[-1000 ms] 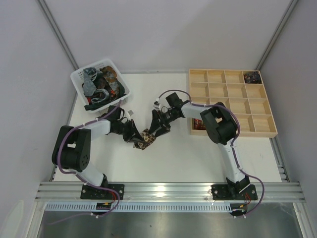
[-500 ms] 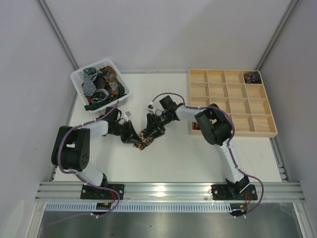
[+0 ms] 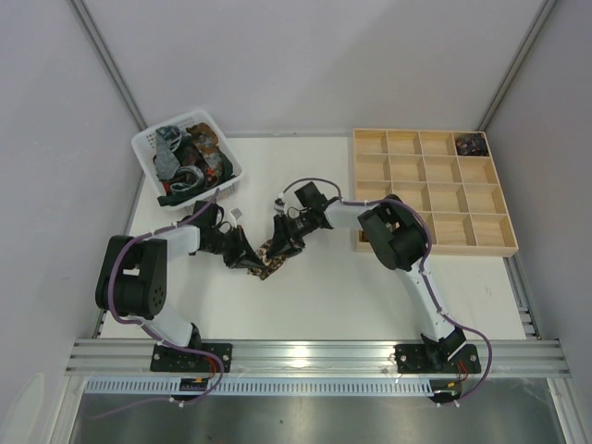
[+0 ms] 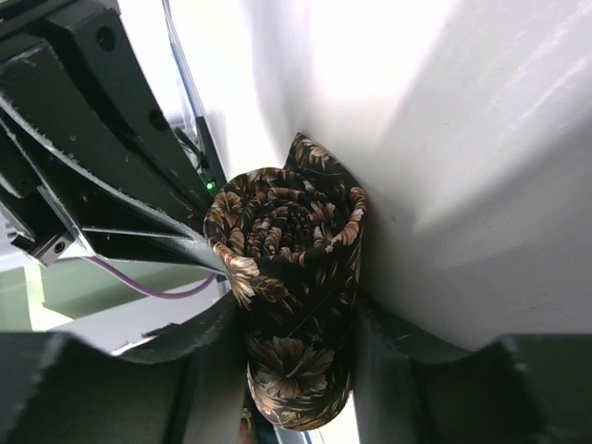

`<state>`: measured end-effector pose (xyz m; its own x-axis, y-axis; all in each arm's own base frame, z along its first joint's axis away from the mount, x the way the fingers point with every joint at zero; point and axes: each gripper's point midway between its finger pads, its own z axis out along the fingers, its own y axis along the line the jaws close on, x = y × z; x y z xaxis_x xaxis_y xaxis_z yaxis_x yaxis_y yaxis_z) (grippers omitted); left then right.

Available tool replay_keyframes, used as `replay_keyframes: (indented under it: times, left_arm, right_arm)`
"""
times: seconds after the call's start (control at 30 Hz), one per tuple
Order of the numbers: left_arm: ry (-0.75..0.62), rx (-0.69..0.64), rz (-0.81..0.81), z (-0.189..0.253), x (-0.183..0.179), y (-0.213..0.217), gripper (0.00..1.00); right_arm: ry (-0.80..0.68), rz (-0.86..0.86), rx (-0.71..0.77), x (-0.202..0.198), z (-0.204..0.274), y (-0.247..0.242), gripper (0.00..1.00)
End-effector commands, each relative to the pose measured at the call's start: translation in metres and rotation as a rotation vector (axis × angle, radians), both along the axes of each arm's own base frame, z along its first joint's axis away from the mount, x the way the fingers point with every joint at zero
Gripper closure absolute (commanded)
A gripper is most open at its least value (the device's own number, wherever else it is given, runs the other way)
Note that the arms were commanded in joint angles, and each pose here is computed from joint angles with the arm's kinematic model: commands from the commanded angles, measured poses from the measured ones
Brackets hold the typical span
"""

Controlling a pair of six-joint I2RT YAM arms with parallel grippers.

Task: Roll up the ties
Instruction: Place the rolled tie into the container

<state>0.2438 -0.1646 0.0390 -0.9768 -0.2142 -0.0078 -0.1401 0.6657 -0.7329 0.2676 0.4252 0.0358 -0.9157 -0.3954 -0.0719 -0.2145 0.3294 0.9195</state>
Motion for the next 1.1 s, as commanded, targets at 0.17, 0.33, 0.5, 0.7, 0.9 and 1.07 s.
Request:
replay_keyframes:
  times: [0.17,0.33,0.5,0.7,0.9,1.07]
  left_arm:
    - [-0.056,0.011,-0.007,-0.002,0.007,0.004,0.94]
    - [-0.140,-0.026,-0.010,0.027,0.018,0.000,0.86]
    - [-0.250,-0.013,0.004,0.065,0.030,0.001,0.75]
    - [-0.325,-0.021,0.033,0.090,0.037,0.001,0.74]
    - [-0.278,-0.068,0.038,0.079,0.030,-0.004,0.75]
    - [-0.263,-0.081,0.028,0.070,0.027,-0.005,0.75]
  right_arm:
    - [-0.034,-0.017,-0.059,-0.005,-0.008,0.015,0.87]
    - [-0.118,-0.048,-0.116,0.008,0.014,0.011,1.00]
    - [-0.257,-0.115,-0.208,0.042,0.047,-0.009,1.00]
    - [-0.295,-0.264,-0.280,0.100,0.095,-0.058,1.00]
    - [-0.282,-0.405,-0.349,0.147,0.125,-0.129,1.00]
    - [-0.261,-0.552,-0.392,0.180,0.137,-0.210,1.00]
